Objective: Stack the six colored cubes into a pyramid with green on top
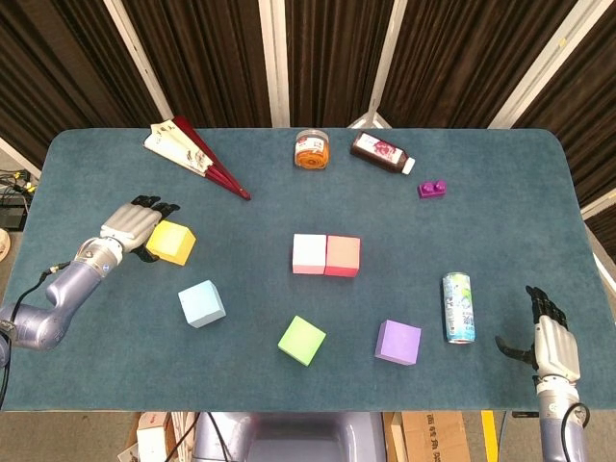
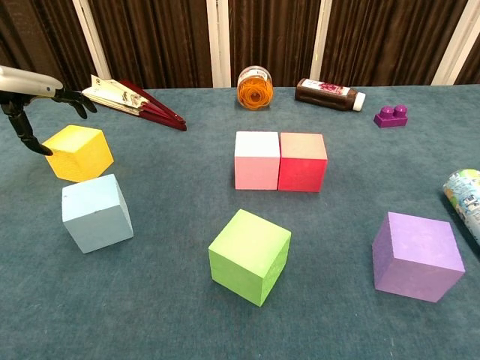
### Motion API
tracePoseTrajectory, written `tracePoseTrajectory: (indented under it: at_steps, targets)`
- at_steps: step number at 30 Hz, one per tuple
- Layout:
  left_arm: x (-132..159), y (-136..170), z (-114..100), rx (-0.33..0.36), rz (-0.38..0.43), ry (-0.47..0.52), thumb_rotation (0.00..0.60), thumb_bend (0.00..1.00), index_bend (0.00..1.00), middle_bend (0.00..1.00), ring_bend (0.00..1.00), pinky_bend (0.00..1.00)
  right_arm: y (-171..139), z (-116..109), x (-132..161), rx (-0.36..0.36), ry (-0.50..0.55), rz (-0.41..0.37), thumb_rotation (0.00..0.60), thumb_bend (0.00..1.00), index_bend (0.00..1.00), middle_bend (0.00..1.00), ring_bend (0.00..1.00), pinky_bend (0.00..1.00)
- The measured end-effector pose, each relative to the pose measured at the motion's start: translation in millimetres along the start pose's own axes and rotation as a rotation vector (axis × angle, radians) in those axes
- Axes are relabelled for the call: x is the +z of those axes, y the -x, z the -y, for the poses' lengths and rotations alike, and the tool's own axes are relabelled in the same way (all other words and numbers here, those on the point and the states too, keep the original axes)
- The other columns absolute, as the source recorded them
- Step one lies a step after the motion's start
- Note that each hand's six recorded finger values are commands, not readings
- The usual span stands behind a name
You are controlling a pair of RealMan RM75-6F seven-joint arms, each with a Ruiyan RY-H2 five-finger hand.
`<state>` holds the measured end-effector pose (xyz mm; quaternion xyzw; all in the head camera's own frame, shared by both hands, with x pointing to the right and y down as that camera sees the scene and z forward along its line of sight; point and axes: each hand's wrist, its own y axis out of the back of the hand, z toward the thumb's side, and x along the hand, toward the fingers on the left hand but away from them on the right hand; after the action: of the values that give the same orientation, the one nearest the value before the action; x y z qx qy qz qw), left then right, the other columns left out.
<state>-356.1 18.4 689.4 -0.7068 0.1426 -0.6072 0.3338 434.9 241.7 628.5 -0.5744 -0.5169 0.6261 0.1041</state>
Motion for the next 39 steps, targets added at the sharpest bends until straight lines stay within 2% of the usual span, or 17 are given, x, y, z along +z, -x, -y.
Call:
tracePoseTrajectory:
  at_steps: [9, 15, 20, 39]
  targets:
    - [-1.9, -9.8, 6.5, 0.006, 0.017, 0.048, 0.600, 0.26, 0.14, 0.13, 0.00, 0.00, 1.3, 0.5, -1.3, 0.001, -0.005, 0.014, 0.600, 0.27, 0.03, 0.03, 0.00, 0.00]
    - [4.5, -13.7, 8.7, 0.003, 0.042, 0.056, 0.600, 0.26, 0.18, 0.21, 0.00, 0.00, 1.7, 0.7, -1.5, -0.001, -0.013, 0.019, 0.600, 0.27, 0.03, 0.03, 0.00, 0.00]
    - [3.1, -15.5, 10.4, 0.006, 0.043, 0.062, 0.600, 0.26, 0.20, 0.22, 0.00, 0.00, 2.1, -2.1, -2.5, -0.033, -0.042, 0.032, 0.600, 0.27, 0.03, 0.03, 0.00, 0.00]
    - [8.8, -16.3, 11.8, 0.010, 0.069, 0.091, 0.600, 0.30, 0.30, 0.31, 0.00, 0.00, 2.7, 0.0, -2.9, -0.020, -0.025, 0.038, 0.600, 0.27, 0.03, 0.03, 0.00, 0.00]
